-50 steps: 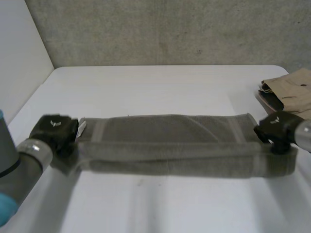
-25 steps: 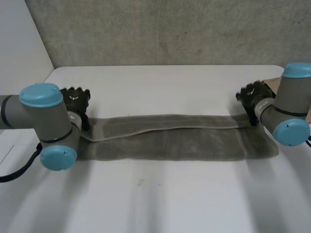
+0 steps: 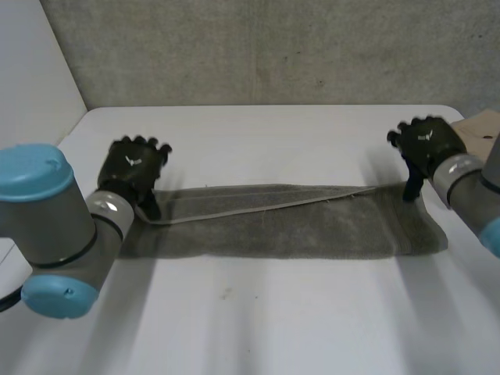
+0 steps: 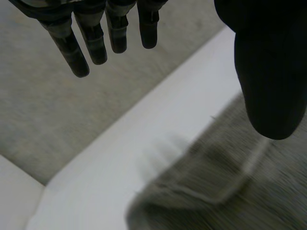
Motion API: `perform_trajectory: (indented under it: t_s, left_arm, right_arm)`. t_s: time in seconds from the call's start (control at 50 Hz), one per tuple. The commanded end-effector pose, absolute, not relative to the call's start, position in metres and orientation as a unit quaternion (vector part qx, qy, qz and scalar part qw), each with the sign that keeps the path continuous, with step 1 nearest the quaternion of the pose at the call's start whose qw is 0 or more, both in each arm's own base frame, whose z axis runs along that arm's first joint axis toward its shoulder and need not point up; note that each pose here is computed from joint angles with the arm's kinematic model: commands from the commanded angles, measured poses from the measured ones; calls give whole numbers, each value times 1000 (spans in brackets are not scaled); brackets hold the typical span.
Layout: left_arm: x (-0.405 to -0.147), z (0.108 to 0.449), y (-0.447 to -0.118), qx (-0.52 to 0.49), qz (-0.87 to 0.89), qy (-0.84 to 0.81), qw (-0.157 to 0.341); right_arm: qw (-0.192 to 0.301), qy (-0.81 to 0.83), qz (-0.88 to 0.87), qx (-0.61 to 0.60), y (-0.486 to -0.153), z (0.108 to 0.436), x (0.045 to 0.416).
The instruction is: Fold the laundry.
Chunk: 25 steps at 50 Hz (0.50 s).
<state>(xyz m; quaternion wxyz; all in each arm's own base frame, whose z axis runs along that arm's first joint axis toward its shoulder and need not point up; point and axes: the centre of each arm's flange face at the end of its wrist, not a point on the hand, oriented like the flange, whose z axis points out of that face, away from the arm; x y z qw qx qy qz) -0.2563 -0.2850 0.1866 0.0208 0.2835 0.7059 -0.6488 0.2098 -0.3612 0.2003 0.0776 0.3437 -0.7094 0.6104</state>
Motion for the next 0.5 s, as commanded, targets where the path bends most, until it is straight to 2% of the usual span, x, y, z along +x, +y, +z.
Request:
perform_trajectory:
  t_s: [0.02,0.16,0.28,0.38,0.5]
  left_arm:
    - [-250,146,-300,327,-609,720,56]
    - [-241,126,-333,352,-597,713,105]
    - [-247,117,-357,353,-613,697,117]
    - [-251,141,-398,315,-680,648,134]
    - [-253,174,-424,271,-740,601,132]
  right_arm:
    - [66,-731,584,347,-347,185,194]
    - [64,-742,572,344,-343,176,187]
    - [63,-748,565,343,-339,169,185]
    - [61,-751,561,344,-334,163,185]
    - [62,-749,563,343,-329,164,184]
